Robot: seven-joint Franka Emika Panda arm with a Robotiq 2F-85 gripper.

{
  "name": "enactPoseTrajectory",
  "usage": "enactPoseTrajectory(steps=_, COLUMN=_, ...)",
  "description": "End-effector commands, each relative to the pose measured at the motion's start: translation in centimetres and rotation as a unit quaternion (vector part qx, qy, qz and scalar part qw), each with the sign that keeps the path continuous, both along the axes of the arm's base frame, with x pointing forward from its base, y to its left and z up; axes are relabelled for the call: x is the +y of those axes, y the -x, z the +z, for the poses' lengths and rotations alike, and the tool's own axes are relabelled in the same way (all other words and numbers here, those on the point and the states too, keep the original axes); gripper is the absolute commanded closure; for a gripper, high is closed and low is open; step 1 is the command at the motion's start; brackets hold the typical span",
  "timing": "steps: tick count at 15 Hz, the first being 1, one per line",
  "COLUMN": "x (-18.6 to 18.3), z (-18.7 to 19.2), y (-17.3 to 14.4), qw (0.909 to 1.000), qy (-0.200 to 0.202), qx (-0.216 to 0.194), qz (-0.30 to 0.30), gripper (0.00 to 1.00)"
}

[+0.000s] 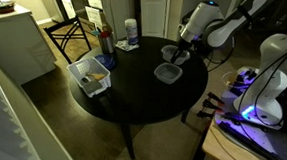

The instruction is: Put the bowl on the right on top of the other one

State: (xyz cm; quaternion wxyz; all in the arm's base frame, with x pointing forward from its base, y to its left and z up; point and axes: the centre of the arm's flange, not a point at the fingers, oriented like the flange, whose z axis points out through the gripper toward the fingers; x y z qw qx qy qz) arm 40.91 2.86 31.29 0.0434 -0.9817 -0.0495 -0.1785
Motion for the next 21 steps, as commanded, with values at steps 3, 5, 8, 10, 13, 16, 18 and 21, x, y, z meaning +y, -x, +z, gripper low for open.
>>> enactPoseTrajectory(steps=3, x=1.8, z=1.9, y=2.5, qw=0.999, qy=-0.041, qx=0.0, qz=0.016, gripper=0.99)
enactPoseTrajectory(steps=5, x=1.8, z=1.6, y=2.0, qw=0.9988, qy=-0.045, qx=-0.003, qz=0.017, gripper=0.99)
enactPoseTrajectory(steps=8, x=1.0, z=0.6, y=1.2, qw=0.9992, qy=-0.041, qx=0.004, qz=0.0, gripper=0.88)
enactPoseTrajectory(steps=10, x=0.2, z=0.3, y=1.0, qw=0.999, qy=-0.039, qx=0.015, qz=-0.015, gripper=0.63)
enactPoseTrajectory(steps=13, x=-0.7, z=-0.1, y=1.0, qw=0.9987, qy=-0.041, qx=0.018, qz=-0.022, gripper=0.44)
enactPoseTrajectory(steps=16, x=-1.1, z=-0.2, y=1.0, qw=0.9985, qy=-0.043, qx=0.02, qz=-0.028, gripper=0.26)
enactPoseTrajectory(steps=18, x=-1.3, z=-0.2, y=1.0, qw=0.9984, qy=-0.043, qx=0.021, qz=-0.029, gripper=0.13)
enactPoseTrajectory(steps=21, x=-1.4, z=-0.2, y=1.1, qw=0.9984, qy=-0.045, qx=0.021, qz=-0.028, gripper=0.0)
